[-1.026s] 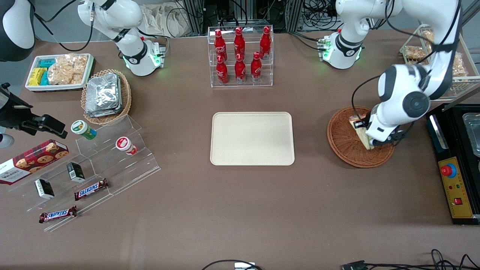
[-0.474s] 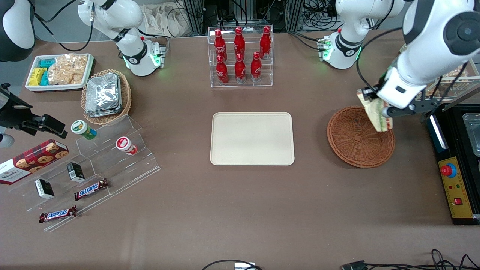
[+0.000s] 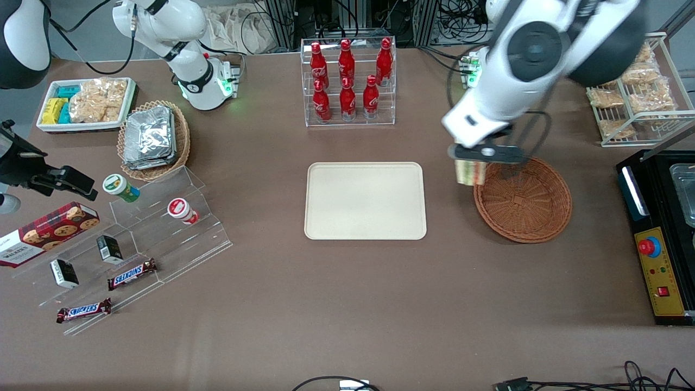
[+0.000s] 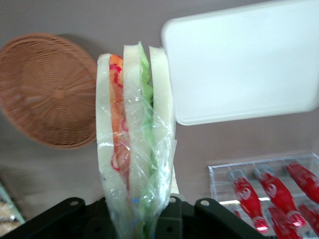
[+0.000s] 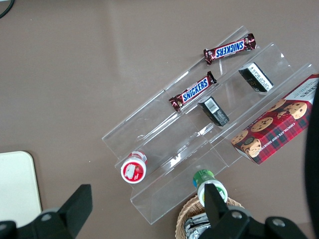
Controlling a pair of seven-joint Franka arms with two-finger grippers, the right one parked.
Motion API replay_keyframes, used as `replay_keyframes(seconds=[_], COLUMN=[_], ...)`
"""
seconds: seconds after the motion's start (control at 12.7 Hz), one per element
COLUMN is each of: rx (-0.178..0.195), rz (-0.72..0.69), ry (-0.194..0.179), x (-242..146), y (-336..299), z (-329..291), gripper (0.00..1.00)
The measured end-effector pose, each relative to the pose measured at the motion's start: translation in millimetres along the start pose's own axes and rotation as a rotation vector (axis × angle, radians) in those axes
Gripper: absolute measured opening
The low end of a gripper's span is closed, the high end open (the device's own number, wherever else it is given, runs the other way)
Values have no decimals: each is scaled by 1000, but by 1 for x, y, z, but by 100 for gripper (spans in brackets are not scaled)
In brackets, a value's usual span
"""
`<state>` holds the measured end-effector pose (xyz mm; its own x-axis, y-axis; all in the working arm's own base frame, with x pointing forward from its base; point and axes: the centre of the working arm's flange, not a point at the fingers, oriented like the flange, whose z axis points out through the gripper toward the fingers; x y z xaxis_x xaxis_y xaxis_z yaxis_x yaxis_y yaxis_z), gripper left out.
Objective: Place sandwich from basket to tray
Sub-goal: 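Carry the sandwich over the cream tray and lower it onto the tray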
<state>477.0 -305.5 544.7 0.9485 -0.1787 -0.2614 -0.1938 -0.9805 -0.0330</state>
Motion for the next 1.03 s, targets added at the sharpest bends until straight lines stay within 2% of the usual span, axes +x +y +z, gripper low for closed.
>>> replay_keyframes(seconds=[0.16, 0.39, 0.55, 0.79, 0.95, 1.03], rx=[-24, -48, -58, -80, -64, -44], rz=[38, 40, -1, -64, -82, -86], ry=[9, 11, 1, 0, 9, 11], x=[4, 24, 42, 73, 87, 92], y=[37, 46, 51, 61, 65, 66], z=[3, 20, 48, 122, 176, 200], gripper=[17, 17, 17, 17, 17, 17])
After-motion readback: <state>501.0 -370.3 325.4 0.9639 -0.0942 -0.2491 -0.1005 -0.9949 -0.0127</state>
